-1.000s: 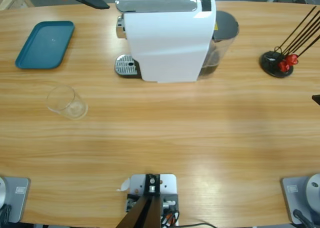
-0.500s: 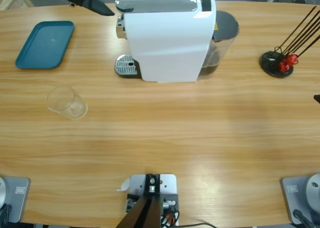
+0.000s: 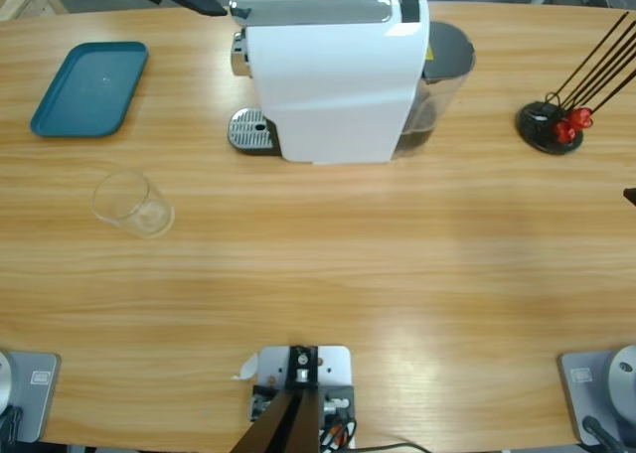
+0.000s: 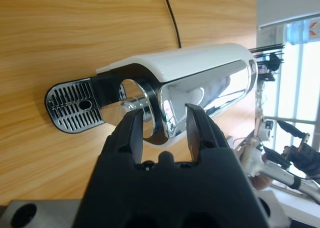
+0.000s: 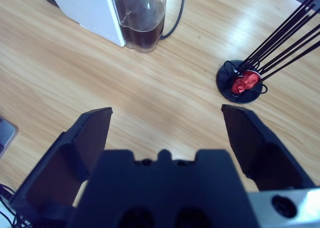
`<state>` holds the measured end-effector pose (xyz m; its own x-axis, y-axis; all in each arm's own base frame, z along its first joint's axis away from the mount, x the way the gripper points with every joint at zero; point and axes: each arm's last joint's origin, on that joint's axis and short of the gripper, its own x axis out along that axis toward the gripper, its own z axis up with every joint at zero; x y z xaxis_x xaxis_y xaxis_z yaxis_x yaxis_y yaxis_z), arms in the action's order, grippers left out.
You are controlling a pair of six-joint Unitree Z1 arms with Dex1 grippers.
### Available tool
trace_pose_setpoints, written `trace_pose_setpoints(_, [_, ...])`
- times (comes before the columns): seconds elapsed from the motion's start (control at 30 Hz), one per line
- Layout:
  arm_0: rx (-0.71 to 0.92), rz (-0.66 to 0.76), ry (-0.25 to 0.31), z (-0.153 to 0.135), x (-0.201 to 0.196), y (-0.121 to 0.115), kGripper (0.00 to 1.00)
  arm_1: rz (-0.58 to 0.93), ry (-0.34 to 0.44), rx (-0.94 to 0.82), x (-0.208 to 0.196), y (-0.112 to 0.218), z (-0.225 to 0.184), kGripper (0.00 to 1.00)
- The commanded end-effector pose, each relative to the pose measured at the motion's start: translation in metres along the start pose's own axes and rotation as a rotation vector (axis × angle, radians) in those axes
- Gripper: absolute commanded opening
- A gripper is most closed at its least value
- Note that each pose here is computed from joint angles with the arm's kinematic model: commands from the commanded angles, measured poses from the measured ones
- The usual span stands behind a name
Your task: Pour coffee
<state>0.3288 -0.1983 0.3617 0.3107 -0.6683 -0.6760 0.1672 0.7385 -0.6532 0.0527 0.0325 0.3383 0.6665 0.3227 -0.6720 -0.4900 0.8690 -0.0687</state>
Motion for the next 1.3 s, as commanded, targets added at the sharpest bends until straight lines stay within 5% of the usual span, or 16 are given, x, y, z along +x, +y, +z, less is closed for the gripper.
trace_pose_setpoints(0.03, [-0.012, 0.043, 0.035, -0.001, 0.015, 0.009, 0.177, 0.011, 0.015, 0.004, 0.002, 0.001, -0.003, 1.000])
trace_pose_setpoints(0.37, [-0.016, 0.046, 0.043, -0.001, 0.018, 0.011, 0.175, 0.011, 0.015, 0.004, 0.002, 0.001, -0.003, 1.000])
trace_pose_setpoints(0.47, [-0.017, 0.048, 0.043, -0.001, 0.018, 0.011, 0.016, 0.011, 0.016, 0.004, 0.003, 0.001, -0.003, 1.000])
trace_pose_setpoints(0.87, [-0.017, 0.044, 0.055, -0.003, 0.019, 0.010, 0.000, 0.010, 0.024, 0.002, 0.004, 0.001, -0.002, 1.000])
trace_pose_setpoints(1.3, [0.048, -0.064, -0.023, 0.008, -0.012, -0.025, 0.000, 0.010, 0.028, 0.001, 0.005, 0.001, -0.002, 1.000])
